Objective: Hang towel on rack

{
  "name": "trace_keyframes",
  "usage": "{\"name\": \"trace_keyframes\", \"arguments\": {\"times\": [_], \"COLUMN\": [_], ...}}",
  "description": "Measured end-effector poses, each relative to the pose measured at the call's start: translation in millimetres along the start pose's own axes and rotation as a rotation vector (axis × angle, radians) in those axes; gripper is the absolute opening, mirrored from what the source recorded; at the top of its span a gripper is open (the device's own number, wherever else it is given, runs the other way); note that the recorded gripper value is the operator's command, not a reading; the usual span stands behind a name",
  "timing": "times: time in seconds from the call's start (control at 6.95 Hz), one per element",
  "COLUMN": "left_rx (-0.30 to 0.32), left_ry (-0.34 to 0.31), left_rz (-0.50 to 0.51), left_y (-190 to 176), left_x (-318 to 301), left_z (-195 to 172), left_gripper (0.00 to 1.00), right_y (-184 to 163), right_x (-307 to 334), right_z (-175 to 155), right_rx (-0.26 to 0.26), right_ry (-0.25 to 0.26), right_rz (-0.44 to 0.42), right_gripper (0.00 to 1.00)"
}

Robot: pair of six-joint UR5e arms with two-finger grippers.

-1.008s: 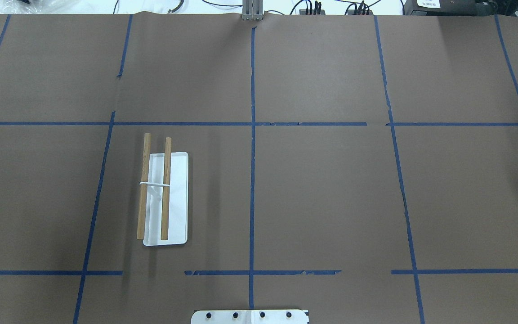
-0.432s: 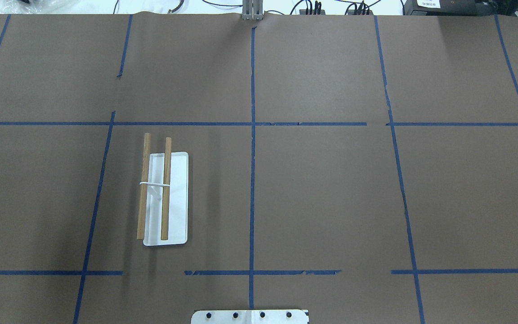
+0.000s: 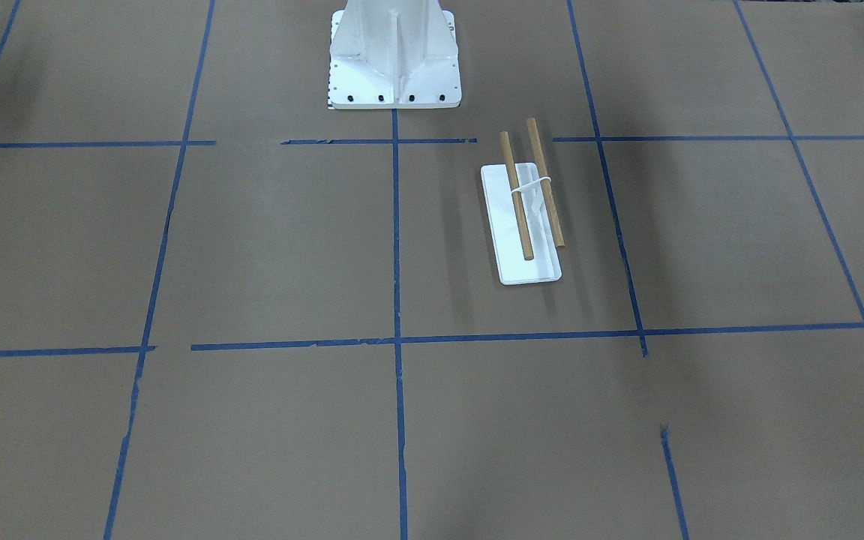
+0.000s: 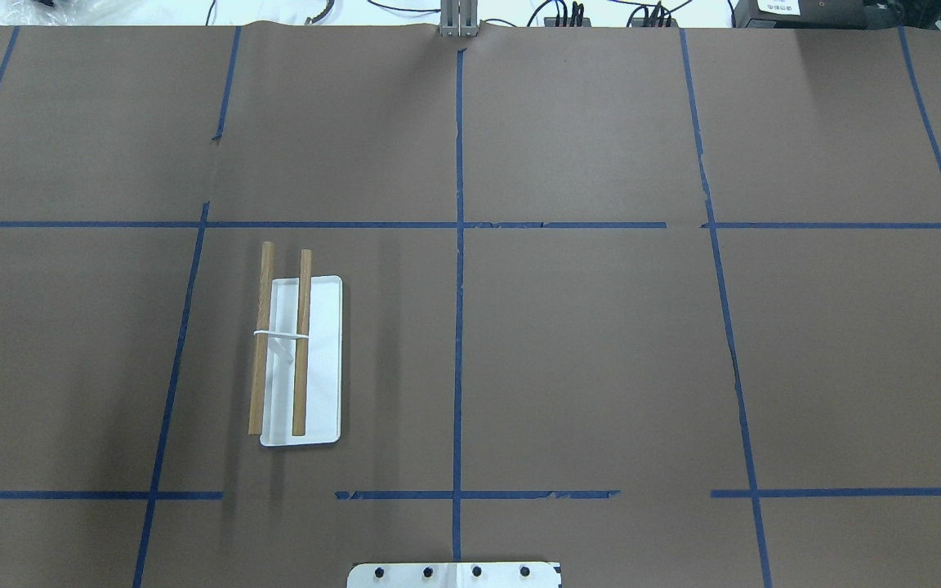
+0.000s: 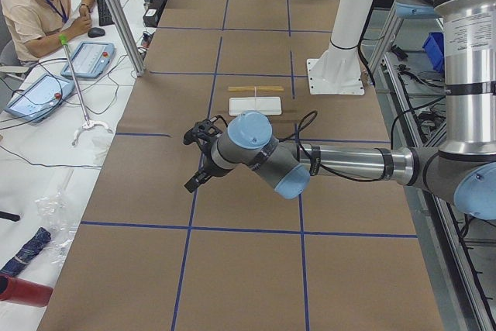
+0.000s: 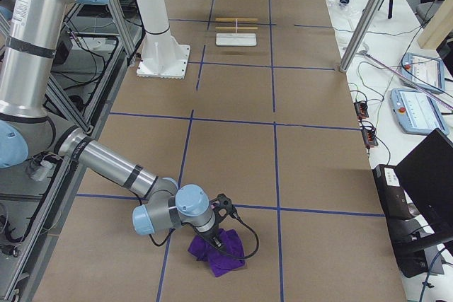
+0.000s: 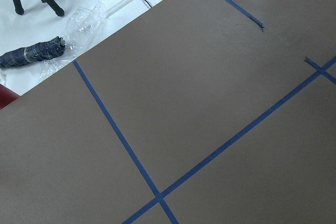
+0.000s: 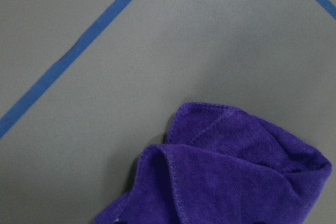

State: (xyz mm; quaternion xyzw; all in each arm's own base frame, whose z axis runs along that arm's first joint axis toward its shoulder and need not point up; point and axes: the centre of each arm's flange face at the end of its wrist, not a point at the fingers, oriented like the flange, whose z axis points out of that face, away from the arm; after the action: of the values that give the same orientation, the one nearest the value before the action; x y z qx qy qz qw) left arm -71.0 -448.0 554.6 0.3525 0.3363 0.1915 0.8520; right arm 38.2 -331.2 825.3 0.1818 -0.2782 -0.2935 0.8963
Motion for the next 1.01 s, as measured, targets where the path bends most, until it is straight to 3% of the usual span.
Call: {"name": "trace_keyframes", "arguments": {"times": [0.43, 0.58, 0.72, 1.01], "left_rx": [-0.002, -0.002, -0.002, -0.001], "left_ry": [0.001, 0.001, 0.0, 0.0], "left_rz": [0.003, 0.004, 0.006, 0.007], "left_y": [4.2, 4.4, 4.2, 4.2], "left_x": [-0.7, -0.6, -0.4, -0.2], "left_z": [1.1, 1.0, 0.8, 0.2], "left_gripper": [1.0, 1.0, 1.0, 1.0], "right_y": [15.5, 17.1, 18.6, 17.2], "right_x": [0.0, -2.0, -4.3, -4.1], "right_z": [17.1, 21.7, 26.9, 28.2], "right_rx": [-0.05, -0.061, -0.074, -0.076], "right_ry": [-0.005, -0.013, -0.019, 0.009], "right_rz": [-0.008, -0.013, -0.02, -0.078], "right_gripper": [0.53, 0.39, 0.02, 0.0]}}
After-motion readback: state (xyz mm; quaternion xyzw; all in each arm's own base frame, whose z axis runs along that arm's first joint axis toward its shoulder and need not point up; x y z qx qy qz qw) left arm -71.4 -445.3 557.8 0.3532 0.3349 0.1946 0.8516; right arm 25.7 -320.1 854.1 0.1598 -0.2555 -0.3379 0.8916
